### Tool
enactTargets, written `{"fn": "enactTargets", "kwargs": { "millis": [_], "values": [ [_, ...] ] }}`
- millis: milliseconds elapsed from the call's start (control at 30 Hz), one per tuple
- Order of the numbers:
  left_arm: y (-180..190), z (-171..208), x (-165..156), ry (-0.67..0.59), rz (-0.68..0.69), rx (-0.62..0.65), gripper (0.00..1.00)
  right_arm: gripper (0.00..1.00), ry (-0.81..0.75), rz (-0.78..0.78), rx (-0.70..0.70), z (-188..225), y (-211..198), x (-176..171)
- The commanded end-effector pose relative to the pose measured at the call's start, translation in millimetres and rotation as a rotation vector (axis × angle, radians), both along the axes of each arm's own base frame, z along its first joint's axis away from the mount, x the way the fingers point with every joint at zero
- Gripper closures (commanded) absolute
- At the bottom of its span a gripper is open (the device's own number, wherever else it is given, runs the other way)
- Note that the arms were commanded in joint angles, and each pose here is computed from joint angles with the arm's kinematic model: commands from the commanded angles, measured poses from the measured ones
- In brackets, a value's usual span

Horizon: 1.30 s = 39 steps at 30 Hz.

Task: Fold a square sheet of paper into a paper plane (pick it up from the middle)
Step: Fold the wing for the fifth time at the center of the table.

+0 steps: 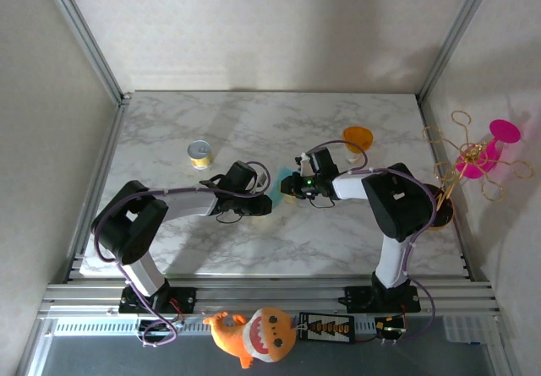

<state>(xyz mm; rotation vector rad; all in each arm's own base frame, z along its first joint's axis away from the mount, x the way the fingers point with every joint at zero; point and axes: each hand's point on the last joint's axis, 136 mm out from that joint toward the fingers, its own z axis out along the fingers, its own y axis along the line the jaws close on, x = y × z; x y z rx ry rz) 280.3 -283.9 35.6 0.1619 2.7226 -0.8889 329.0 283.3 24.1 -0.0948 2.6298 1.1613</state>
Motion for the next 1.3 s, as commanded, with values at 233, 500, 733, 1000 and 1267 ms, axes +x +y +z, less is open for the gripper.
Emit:
{"fn": "enactTargets", "kwargs": {
  "millis": [233, 500, 733, 1000, 1267],
  "values": [
    [7.2, -17.7, -8.0, 0.045, 0.012, 0.049, 0.82, 0.81, 0.030, 0.003, -0.086, -29.8, -3.3, -6.2],
    [9.1, -29.4, -13.1, 0.059, -0.003, 0.085, 0.88, 0.81, 0.033, 0.003, -0.088, -30.2, -3.5, -7.2],
    [10.0, -39.0, -17.8, 0.076, -0.011, 0.106, 0.91, 0.81, 0.038, 0.002, -0.092, -31.5, -4.1, -8.0],
    [16.0, -30.8, -12.3, 0.053, 0.011, 0.141, 0.88, 0.81, 0.044, -0.002, -0.105, -33.9, -5.6, -7.7],
    [17.4, 26.8, 5.3, -0.069, 0.070, 0.106, 0.78, 0.81, 0.062, -0.010, -0.138, -39.3, -9.6, -8.3]
  ]
}}
